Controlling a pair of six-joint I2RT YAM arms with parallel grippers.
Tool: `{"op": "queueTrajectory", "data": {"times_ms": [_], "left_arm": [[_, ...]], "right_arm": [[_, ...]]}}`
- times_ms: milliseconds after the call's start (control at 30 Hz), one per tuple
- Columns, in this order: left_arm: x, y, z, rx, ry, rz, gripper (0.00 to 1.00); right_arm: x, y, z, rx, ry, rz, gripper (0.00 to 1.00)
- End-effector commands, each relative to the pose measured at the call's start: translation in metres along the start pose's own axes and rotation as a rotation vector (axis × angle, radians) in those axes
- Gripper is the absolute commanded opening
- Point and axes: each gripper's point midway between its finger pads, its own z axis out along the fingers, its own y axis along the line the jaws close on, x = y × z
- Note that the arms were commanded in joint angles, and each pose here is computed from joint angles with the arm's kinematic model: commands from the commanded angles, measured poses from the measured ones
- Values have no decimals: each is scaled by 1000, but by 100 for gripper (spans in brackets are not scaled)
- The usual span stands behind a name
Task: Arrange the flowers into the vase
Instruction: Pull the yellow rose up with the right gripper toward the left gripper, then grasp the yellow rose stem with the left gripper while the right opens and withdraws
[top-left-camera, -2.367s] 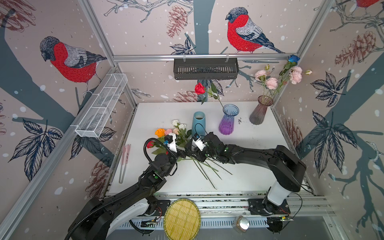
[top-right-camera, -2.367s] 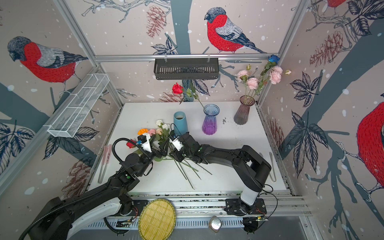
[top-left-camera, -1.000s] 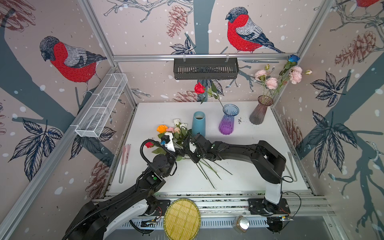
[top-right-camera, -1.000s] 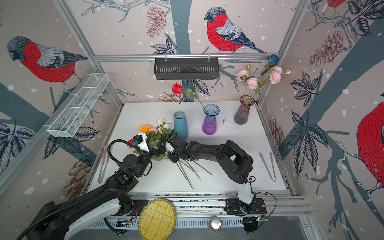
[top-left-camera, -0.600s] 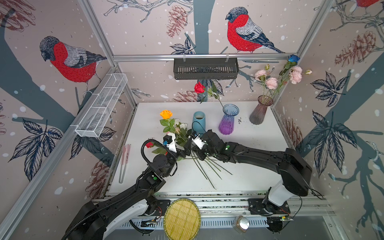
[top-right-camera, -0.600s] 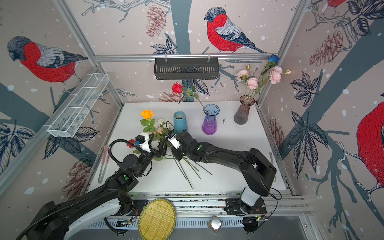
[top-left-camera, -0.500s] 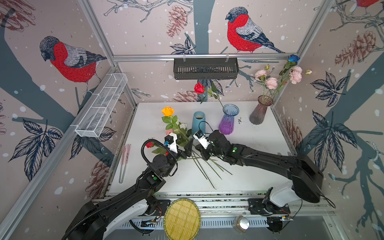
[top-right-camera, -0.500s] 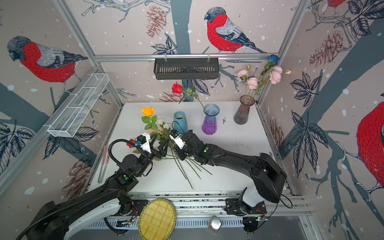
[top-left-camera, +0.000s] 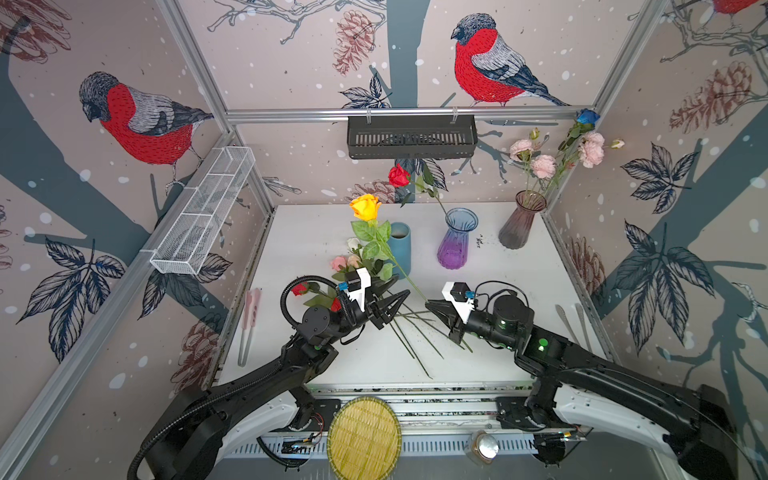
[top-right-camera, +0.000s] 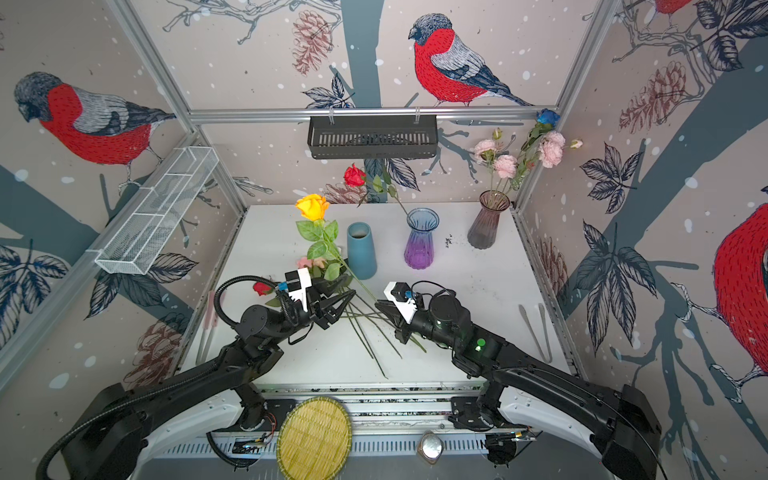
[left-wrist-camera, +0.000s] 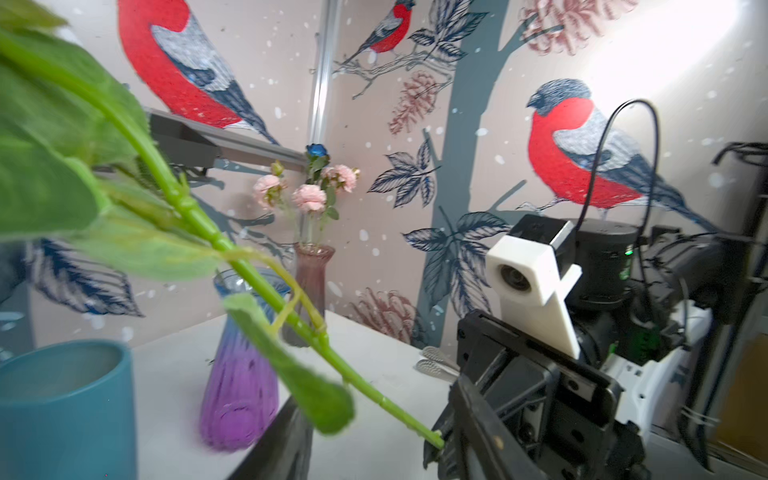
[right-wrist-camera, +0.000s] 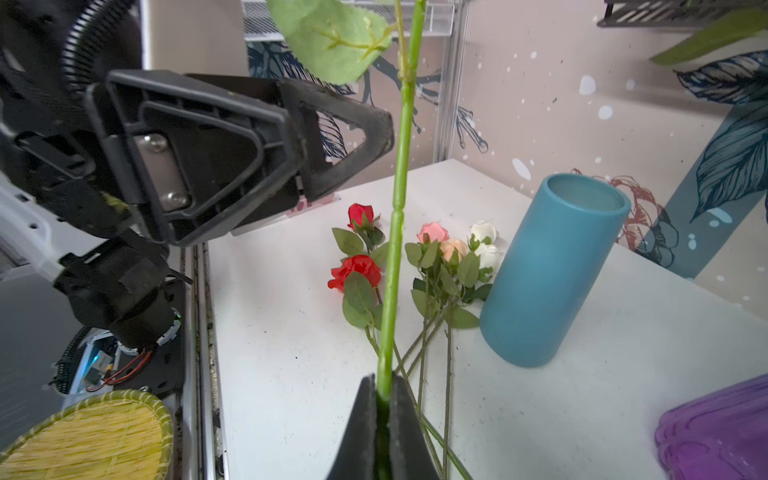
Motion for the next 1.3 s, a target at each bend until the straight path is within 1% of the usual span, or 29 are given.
{"op": "queueTrajectory", "data": {"times_ms": [0,67,100,200,300,367,433,600,633,700,733,800,867,933,1000,1033,1100,1133,1200,1267], "left_arm": [[-31,-40,6,231,-75,-11,52],[-37,-48,11,290,-76,-23,48],[-38,-49,14,305,-73,-31,44],[-40,-50,22,315,-65,-41,34],[-39,-49,25,313,-59,-42,17],[-38,-48,26,310,-54,-45,11],[-37,-47,27,307,-47,-49,0],[-36,-48,28,309,-40,-50,0],[-37,-48,28,310,-40,-50,0],[-37,-48,29,305,-37,-50,0],[-38,-47,31,298,-33,-43,0],[-42,-41,36,259,-17,-23,0],[-51,-29,45,179,-5,11,0],[-63,-11,55,73,-7,50,0],[-80,-2,63,16,-44,94,0],[-90,0,68,9,-70,126,0],[-109,4,83,-3,-100,182,0],[-117,8,95,-12,-97,203,0],[-135,11,122,4,-92,249,0],[-143,14,149,34,-84,295,0]], "right_arm": [[-21,10,-10,-48,-102,-67,2],[-24,12,-15,-54,-114,-74,2],[-25,13,-16,-57,-121,-76,2],[-28,15,-20,-64,-135,-82,2],[-30,14,-22,-60,-140,-83,2],[-30,15,-23,-63,-140,-85,2],[-31,15,-24,-63,-145,-84,2],[-35,13,-29,-46,-166,-79,3],[-37,13,-31,-42,-173,-78,13],[-38,8,-32,-13,-176,-69,45],[-38,2,-33,20,-173,-55,50],[-36,-18,-36,133,-153,-30,56],[-29,-46,-43,285,-127,12,59],[-16,-78,-58,459,-105,75,60],[1,-107,-78,621,-94,147,60],[11,-118,-88,685,-92,183,61],[27,-133,-106,765,-102,239,61],[36,-139,-115,797,-114,266,61],[51,-143,-125,818,-144,304,61],[69,-141,-128,804,-176,305,61]]}}
